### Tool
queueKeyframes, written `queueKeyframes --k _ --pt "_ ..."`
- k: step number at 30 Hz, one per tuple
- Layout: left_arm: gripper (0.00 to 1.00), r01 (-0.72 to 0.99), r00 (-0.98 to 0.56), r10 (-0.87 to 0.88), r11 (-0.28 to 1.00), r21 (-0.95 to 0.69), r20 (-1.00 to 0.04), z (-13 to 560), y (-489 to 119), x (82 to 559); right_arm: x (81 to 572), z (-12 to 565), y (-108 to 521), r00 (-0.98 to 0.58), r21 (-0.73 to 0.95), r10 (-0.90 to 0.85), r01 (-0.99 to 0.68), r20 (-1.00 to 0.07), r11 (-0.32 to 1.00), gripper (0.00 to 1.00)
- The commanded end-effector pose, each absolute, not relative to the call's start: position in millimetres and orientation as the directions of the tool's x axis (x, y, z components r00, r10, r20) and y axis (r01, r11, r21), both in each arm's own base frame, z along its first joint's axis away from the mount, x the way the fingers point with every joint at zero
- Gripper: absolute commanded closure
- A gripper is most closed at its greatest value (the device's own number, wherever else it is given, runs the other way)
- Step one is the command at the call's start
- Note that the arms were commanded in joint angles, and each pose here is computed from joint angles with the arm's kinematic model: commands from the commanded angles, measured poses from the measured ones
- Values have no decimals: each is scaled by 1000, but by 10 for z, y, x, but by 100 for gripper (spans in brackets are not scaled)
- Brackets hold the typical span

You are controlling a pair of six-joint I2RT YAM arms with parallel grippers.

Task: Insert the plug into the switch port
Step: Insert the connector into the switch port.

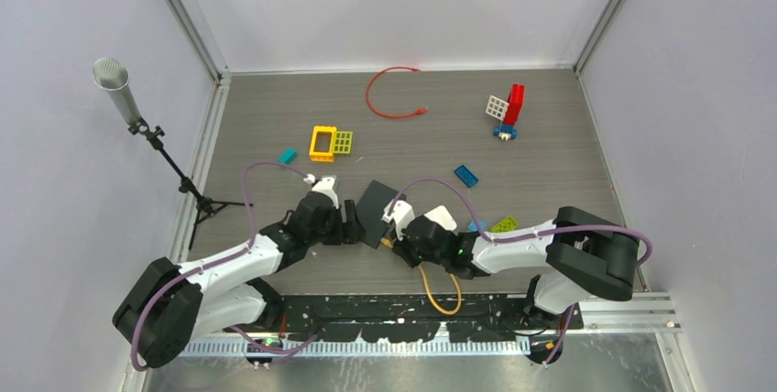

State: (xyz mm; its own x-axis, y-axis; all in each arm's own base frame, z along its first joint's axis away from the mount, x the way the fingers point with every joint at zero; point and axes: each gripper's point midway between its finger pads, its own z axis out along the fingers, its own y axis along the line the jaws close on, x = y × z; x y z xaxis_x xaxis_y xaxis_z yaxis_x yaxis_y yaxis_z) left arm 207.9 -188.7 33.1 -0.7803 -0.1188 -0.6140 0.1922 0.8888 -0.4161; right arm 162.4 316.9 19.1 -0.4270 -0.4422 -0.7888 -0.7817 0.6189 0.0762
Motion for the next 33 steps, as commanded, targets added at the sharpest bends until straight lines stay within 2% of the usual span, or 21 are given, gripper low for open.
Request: queueKeyframes --k 1,7,12,18,24,33 --pt "27 106 -754 -149 933 -343 -639 311 -1685 2151 1475 139 3105 -454 105 -479 -798 -751 593 100" --pt "27 95 -710 -163 942 -323 -685 444 -1654 2341 1411 143 3101 -468 133 -475 -803 -745 581 100" --pt "32 182 -724 -127 913 -365 -679 461 -1856 2349 1402 143 3110 -469 138 -476 -805 -744 577 100" --pt "37 300 -782 -65 833 -465 -620 394 -2183 2206 1448 147 3119 -465 123 -474 -798 -748 590 100" --pt "43 292 -834 -46 809 -510 -551 223 -2234 2040 1540 153 3068 -456 88 -459 -776 -763 625 100" --pt "52 322 -851 -5 785 -529 -526 145 -2304 1717 1780 306 3069 -433 54 -384 -717 -816 695 100"
